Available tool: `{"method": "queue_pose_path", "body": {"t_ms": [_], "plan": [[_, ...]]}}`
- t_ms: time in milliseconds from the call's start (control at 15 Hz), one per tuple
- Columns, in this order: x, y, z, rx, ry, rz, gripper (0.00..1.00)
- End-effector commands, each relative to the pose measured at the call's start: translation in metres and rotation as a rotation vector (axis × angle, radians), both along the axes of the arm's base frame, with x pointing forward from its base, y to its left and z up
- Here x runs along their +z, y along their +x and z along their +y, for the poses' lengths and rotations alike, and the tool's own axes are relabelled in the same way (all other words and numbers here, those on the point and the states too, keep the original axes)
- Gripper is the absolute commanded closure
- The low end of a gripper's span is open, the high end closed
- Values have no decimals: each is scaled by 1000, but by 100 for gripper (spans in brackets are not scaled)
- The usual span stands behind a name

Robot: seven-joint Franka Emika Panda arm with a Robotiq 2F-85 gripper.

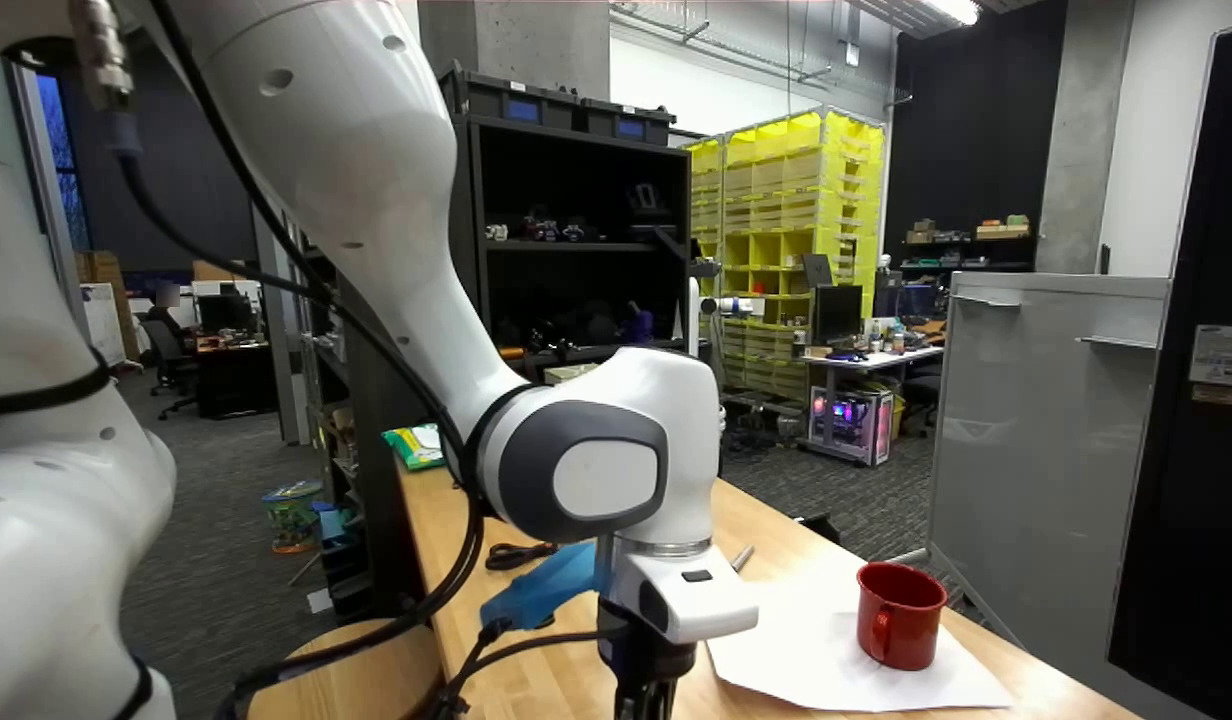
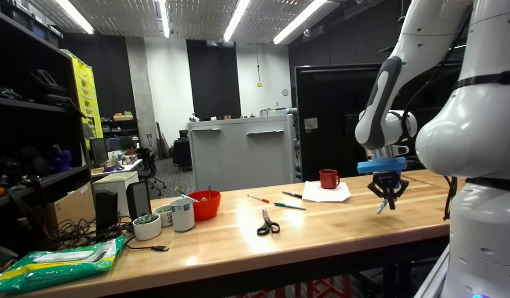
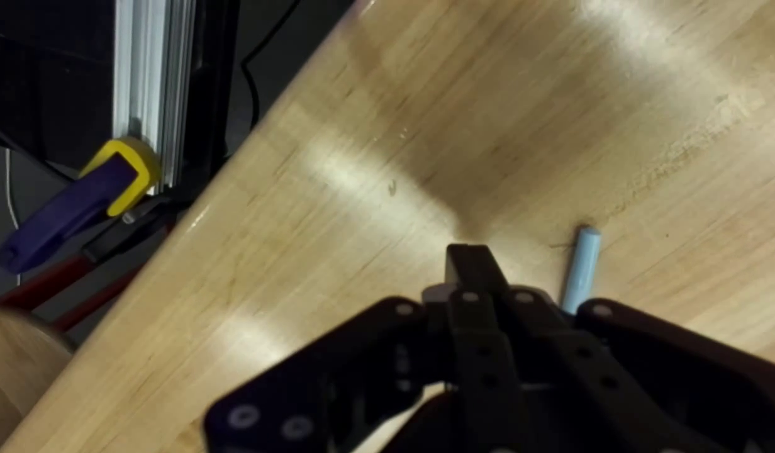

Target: Move the left green marker to the right, then turn it to the right

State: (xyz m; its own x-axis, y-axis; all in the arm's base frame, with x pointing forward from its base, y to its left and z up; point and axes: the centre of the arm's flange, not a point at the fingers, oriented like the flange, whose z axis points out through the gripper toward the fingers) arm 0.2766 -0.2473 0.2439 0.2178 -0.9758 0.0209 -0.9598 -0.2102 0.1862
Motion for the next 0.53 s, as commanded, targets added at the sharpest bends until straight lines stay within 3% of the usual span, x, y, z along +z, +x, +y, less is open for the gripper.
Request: {"method": "queue_pose_path", "body": {"t_ms": [0, 467], "plan": [[-12, -16, 13, 3, -10, 1, 100], [-22, -12, 12, 17, -7, -15, 100]]}}
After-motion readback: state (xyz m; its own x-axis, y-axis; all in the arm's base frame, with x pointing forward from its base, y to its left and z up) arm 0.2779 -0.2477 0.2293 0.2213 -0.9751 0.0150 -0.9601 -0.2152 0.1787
